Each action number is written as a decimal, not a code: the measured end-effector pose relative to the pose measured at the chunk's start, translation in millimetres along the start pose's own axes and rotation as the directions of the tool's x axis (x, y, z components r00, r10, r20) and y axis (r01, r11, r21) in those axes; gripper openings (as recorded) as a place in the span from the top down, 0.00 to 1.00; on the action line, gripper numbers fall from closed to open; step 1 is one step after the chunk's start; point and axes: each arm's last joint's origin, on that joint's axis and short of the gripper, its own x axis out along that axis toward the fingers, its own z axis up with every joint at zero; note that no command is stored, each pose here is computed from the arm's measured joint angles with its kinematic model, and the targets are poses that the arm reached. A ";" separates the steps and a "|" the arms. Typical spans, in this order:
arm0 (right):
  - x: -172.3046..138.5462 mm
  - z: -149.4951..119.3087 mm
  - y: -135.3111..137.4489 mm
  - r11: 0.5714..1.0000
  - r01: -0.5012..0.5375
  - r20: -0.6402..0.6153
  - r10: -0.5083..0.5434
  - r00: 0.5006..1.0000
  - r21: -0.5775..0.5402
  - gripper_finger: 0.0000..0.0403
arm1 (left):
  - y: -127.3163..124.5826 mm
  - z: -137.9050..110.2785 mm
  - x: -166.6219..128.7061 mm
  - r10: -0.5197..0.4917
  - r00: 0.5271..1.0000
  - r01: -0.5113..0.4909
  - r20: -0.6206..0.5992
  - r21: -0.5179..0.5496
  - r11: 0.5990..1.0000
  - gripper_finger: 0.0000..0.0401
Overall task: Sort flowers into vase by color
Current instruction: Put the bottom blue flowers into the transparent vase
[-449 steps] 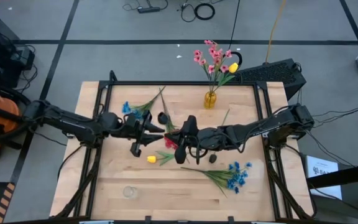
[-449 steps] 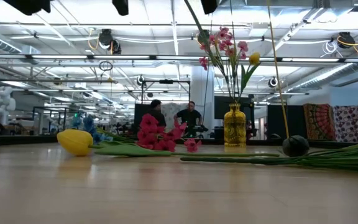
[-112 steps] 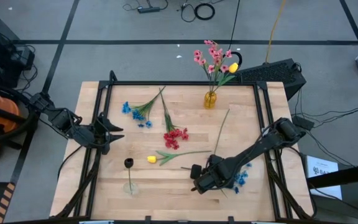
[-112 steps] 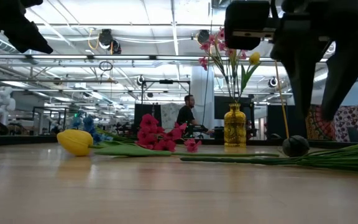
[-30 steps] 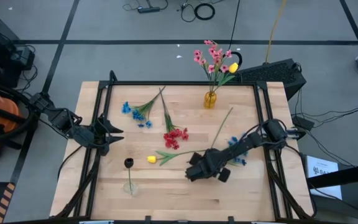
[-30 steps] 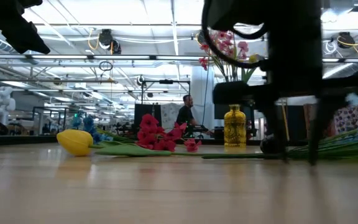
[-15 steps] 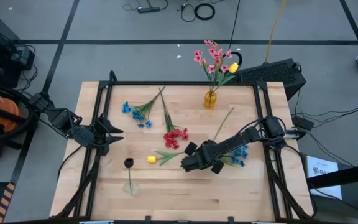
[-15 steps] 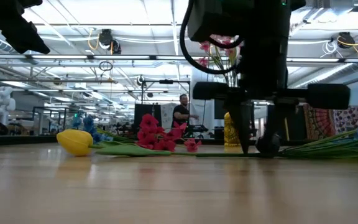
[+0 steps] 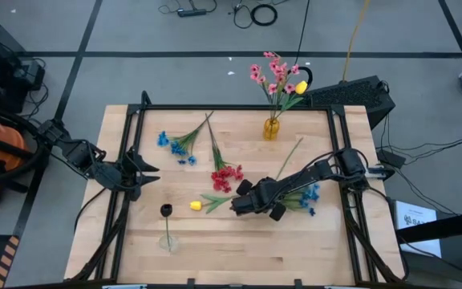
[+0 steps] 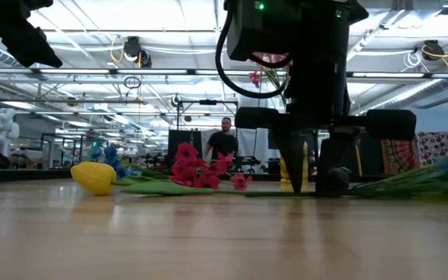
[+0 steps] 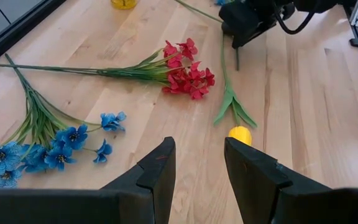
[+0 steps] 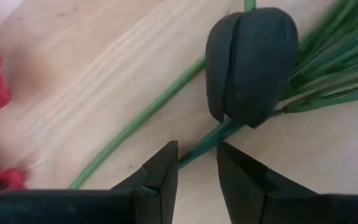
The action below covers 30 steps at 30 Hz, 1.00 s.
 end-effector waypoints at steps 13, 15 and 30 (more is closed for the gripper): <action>4.5 -18.9 -20.6 0.936 0.023 -0.017 -0.031 0.999 -0.352 0.74 | 0.1 -0.3 0.0 -0.001 1.000 0.001 -0.004 0.003 1.000 0.64; 3.5 -22.7 -25.9 0.907 0.019 -0.020 -0.030 0.999 -0.421 0.74 | 0.1 -0.3 0.0 -0.001 1.000 0.001 -0.004 0.009 1.000 0.64; -4.5 -39.0 -49.8 0.862 0.020 -0.084 -0.073 0.994 -0.507 0.98 | 0.1 -0.3 0.0 -0.001 1.000 0.001 -0.003 0.009 1.000 0.64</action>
